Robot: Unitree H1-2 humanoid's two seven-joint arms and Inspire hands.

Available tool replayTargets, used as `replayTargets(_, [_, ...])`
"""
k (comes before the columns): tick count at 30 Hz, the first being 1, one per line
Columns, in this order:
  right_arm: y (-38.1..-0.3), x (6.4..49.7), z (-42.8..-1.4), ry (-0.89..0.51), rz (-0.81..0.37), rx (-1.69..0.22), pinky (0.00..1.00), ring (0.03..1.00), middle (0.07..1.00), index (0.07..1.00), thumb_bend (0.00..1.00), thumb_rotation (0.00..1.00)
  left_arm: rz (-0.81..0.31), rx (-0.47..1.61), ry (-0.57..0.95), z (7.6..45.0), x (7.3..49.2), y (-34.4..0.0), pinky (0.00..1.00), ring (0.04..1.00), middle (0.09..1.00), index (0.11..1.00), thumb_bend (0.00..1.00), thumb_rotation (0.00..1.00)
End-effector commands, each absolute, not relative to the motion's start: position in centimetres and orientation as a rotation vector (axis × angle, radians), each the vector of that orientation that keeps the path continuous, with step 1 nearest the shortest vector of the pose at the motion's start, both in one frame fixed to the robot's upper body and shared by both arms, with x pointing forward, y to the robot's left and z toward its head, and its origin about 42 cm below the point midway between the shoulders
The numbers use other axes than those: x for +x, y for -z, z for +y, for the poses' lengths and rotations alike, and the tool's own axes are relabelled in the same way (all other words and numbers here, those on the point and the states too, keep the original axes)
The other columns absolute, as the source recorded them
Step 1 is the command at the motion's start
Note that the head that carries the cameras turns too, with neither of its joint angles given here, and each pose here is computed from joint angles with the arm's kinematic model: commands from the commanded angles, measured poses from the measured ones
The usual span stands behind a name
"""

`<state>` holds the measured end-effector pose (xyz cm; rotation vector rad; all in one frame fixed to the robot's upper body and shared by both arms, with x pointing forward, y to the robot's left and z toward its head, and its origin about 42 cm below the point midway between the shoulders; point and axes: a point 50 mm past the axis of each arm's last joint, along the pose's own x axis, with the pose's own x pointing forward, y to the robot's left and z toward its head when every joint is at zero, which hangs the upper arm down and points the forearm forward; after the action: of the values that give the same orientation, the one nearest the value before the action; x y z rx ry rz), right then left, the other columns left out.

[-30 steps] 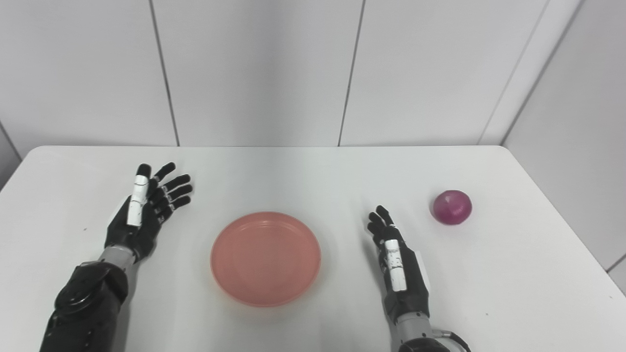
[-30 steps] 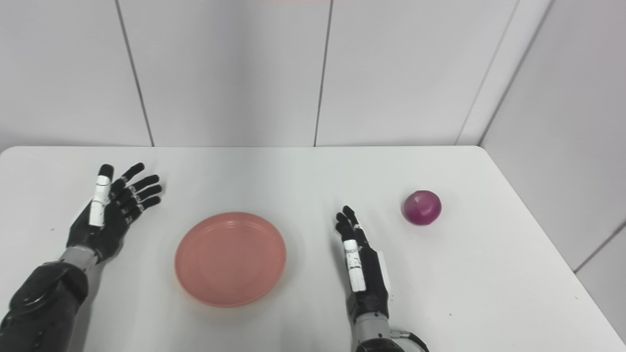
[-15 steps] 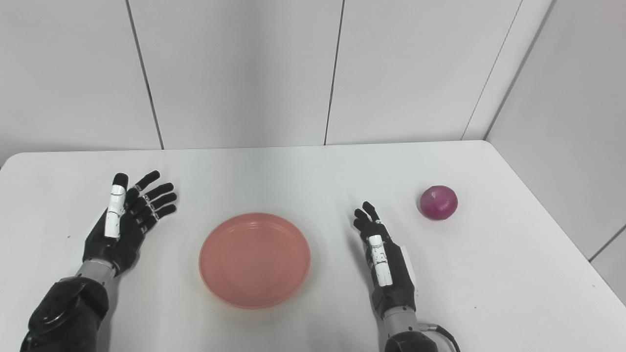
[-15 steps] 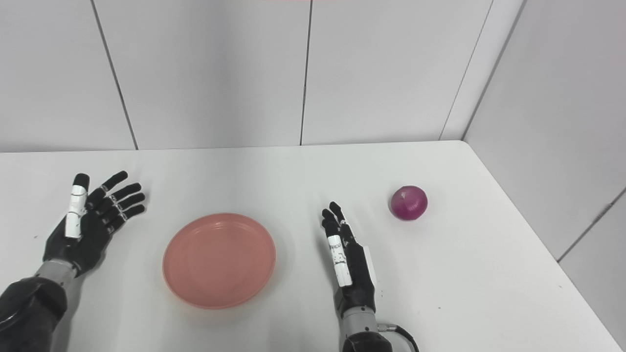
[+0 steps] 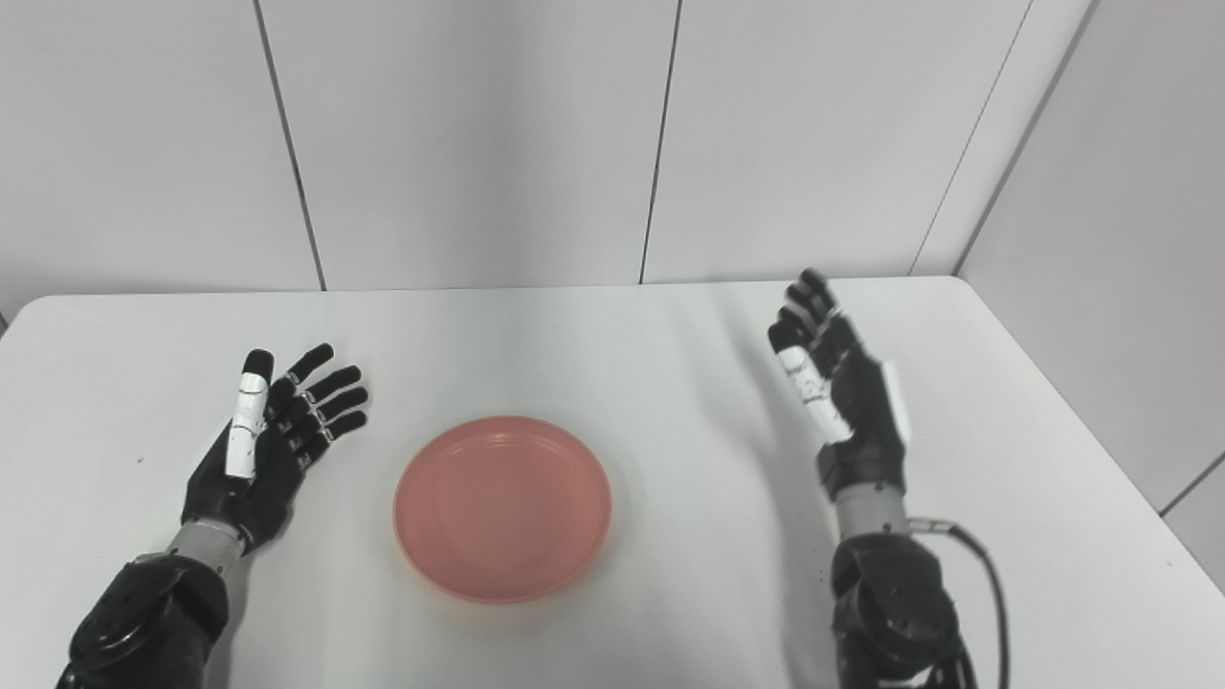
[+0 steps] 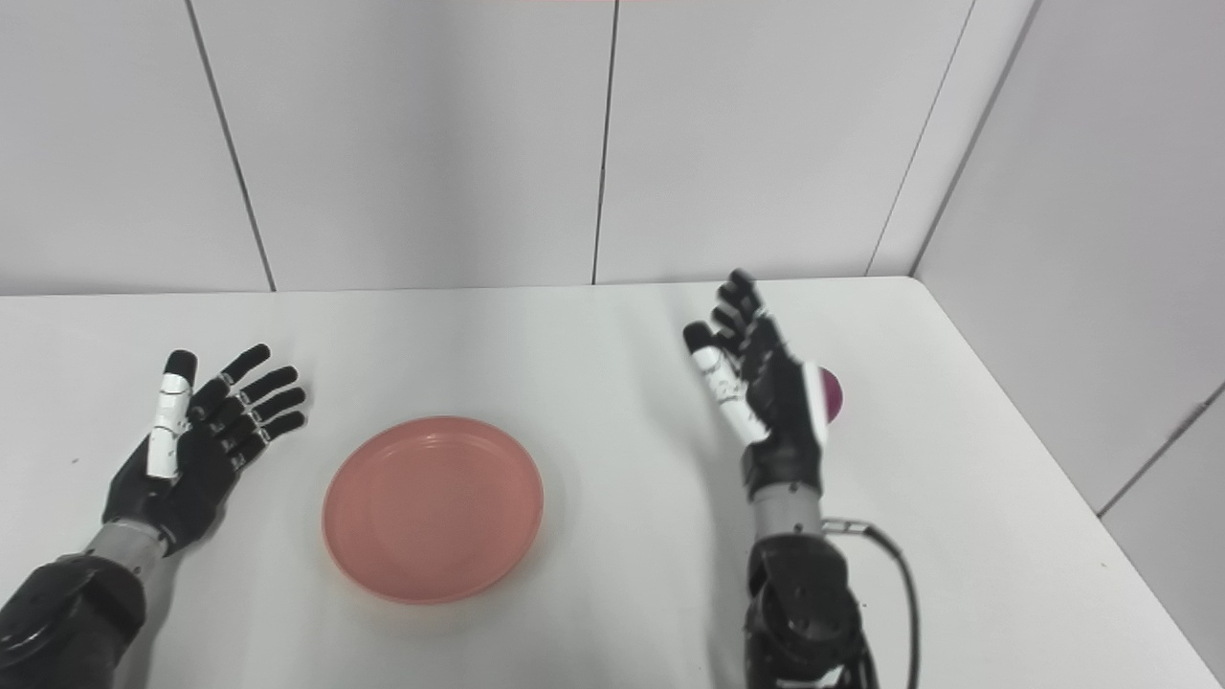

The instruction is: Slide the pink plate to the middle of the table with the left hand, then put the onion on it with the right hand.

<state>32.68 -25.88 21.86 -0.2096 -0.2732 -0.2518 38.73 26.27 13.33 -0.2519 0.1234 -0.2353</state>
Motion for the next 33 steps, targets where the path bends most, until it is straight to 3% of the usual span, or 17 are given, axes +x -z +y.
replayTargets(1, [-24.5,33.3,-26.8,0.297,-0.331,-0.309,0.77,0.833,0.843,0.891,0.79,0.64,0.214,-0.268,0.245,26.0,38.1,-11.9,0.81,0.811,0.808,0.868,0.71,0.92])
replayTargets(9, [-27.1,34.4,-29.5,0.353,-0.332,-0.589,0.74,0.797,0.829,0.861,0.84,0.57,0.228,-0.283,0.242,25.9,38.0,-11.5,0.8,0.804,0.801,0.852,0.73,0.88])
replayTargets(13, [-27.9,35.0,-30.7,0.363,-0.29,-0.809,0.62,0.749,0.811,0.833,0.92,0.5,0.231,-0.281,0.239,26.0,38.1,-11.4,0.79,0.795,0.793,0.849,0.73,0.89])
replayTargets(20, [-28.3,36.2,-32.6,0.323,-0.112,-1.204,0.62,0.788,0.834,0.826,0.96,0.46,0.251,-0.311,0.23,26.0,38.2,-11.3,0.79,0.79,0.788,0.847,0.69,0.9])
replayTargets(26, [-28.0,37.1,-33.5,0.333,-0.004,-1.409,0.61,0.755,0.8,0.788,1.0,0.39,0.252,-0.309,0.232,25.8,38.3,-11.3,0.78,0.789,0.787,0.842,0.7,0.9])
replayTargets(29, [-27.7,37.4,-34.0,0.326,0.064,-1.514,0.68,0.78,0.809,0.795,1.0,0.43,0.257,-0.318,0.229,25.8,38.3,-11.2,0.78,0.781,0.782,0.839,0.7,0.89])
replayTargets(33, [-27.4,37.9,-34.5,0.315,0.163,-1.573,0.69,0.792,0.816,0.794,1.0,0.4,0.261,-0.325,0.23,25.8,38.3,-11.3,0.77,0.776,0.779,0.84,0.7,0.89])
